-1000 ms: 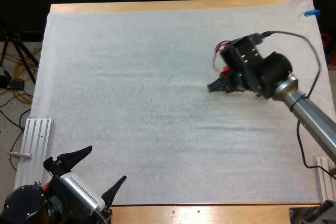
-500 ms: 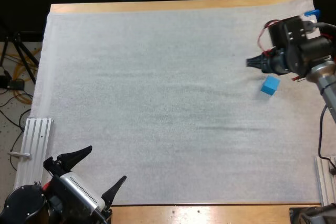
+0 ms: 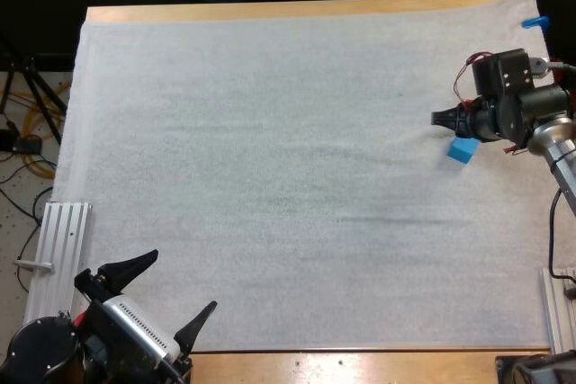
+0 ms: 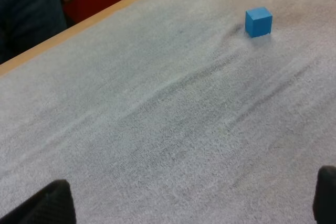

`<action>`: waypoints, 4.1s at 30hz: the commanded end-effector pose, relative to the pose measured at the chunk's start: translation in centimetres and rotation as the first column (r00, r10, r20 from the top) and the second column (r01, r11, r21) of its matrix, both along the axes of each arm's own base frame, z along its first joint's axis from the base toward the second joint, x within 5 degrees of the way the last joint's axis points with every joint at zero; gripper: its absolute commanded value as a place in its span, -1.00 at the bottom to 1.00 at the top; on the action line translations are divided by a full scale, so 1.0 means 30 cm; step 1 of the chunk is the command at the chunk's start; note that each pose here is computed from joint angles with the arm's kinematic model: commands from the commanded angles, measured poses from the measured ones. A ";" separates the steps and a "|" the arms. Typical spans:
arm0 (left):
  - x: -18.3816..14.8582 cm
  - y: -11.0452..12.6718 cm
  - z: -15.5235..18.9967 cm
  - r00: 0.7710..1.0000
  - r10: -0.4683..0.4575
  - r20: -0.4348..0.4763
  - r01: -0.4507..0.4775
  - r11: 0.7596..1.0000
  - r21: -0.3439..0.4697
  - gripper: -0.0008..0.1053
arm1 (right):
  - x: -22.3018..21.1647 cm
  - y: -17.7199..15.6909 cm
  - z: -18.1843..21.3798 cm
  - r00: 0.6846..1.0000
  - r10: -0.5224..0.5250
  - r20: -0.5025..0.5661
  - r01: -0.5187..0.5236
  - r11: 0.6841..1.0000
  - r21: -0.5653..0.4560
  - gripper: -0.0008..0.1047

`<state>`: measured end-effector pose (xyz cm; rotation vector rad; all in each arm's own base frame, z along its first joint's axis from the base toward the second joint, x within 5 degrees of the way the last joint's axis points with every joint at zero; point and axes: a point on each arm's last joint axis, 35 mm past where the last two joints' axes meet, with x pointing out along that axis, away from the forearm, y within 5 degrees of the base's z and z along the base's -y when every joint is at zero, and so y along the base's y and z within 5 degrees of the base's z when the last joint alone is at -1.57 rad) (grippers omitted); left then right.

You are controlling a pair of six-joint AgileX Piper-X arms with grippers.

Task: Stack red cube on blue cube

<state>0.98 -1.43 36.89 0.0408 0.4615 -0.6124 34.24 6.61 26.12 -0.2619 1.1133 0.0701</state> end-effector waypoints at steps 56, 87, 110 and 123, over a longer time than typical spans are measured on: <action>0.059 -0.020 0.015 0.999 -0.008 -0.033 0.007 1.000 -0.003 0.65 | 0.029 -0.060 -0.205 0.994 -0.091 -0.053 0.096 0.989 0.116 0.09; 0.219 -0.059 0.037 0.994 0.100 -0.043 -0.100 0.995 -0.011 0.65 | -0.227 -0.100 0.250 0.962 0.061 0.265 -0.080 0.995 0.058 0.09; 0.413 0.034 0.037 0.921 0.386 -0.048 -0.388 0.921 -0.036 0.65 | -0.425 -0.278 0.411 0.916 -0.073 0.394 0.058 0.997 0.052 0.09; 0.221 0.022 0.078 0.931 0.360 0.052 -0.355 0.931 -0.085 0.65 | -0.769 -0.208 0.370 0.823 0.108 0.558 -0.116 0.993 -0.022 0.09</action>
